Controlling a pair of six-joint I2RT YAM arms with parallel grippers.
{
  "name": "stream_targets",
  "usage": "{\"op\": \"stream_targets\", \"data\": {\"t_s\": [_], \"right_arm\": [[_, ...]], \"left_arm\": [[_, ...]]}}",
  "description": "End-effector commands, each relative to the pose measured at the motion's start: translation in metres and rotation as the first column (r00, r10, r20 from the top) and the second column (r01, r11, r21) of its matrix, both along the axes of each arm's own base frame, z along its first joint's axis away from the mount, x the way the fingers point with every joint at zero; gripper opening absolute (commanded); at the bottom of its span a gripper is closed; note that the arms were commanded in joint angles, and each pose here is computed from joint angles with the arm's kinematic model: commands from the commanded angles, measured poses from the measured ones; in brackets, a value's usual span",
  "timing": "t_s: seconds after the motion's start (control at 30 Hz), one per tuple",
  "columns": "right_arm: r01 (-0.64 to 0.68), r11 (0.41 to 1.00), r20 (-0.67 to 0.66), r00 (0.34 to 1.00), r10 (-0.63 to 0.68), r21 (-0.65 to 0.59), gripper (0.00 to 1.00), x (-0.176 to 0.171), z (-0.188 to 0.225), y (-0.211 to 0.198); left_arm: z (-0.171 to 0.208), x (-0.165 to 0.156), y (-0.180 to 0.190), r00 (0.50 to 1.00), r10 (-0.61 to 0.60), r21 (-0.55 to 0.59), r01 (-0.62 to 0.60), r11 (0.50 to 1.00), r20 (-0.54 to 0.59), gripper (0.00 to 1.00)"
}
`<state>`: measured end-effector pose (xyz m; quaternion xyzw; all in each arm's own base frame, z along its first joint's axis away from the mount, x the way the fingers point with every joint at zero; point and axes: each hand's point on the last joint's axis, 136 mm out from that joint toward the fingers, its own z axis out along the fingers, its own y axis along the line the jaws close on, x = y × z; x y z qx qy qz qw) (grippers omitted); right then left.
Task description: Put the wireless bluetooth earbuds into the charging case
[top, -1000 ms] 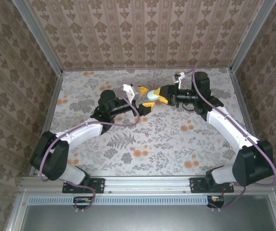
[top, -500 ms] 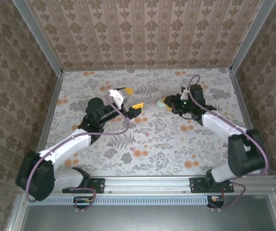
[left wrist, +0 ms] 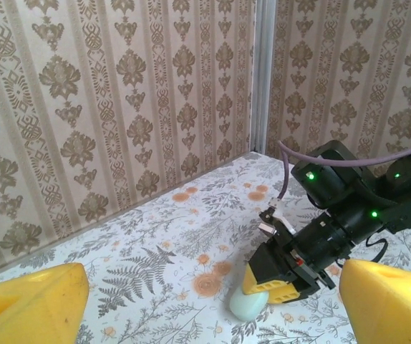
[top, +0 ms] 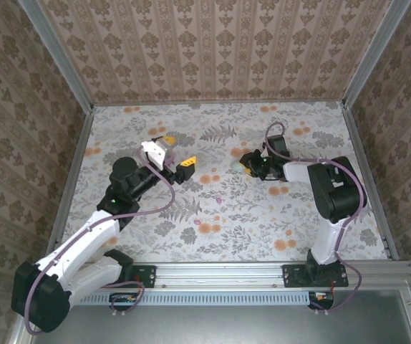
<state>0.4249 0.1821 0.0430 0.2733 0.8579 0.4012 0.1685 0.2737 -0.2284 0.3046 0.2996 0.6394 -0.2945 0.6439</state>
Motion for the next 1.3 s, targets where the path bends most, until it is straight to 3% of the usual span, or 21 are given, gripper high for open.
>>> {"op": "stream_targets", "data": {"t_s": [0.0,0.53,1.27], "right_arm": [[0.006,1.0,0.07,0.998,-0.005,-0.011,0.21,0.023,0.004,0.001],[-0.029,0.998,0.027,0.999,0.031,-0.055,0.33,0.013,-0.027,-0.006],[-0.044,0.986,0.048,0.998,0.052,-0.161,0.53,0.007,-0.002,-0.028]], "left_arm": [[-0.005,0.003,0.008,0.997,0.032,-0.001,-0.032,0.999,-0.067,0.92],[0.0,0.01,0.004,0.997,0.018,-0.011,-0.019,1.0,-0.079,0.92],[-0.001,0.015,-0.001,0.994,0.007,-0.02,-0.009,1.0,-0.106,0.92]]}}
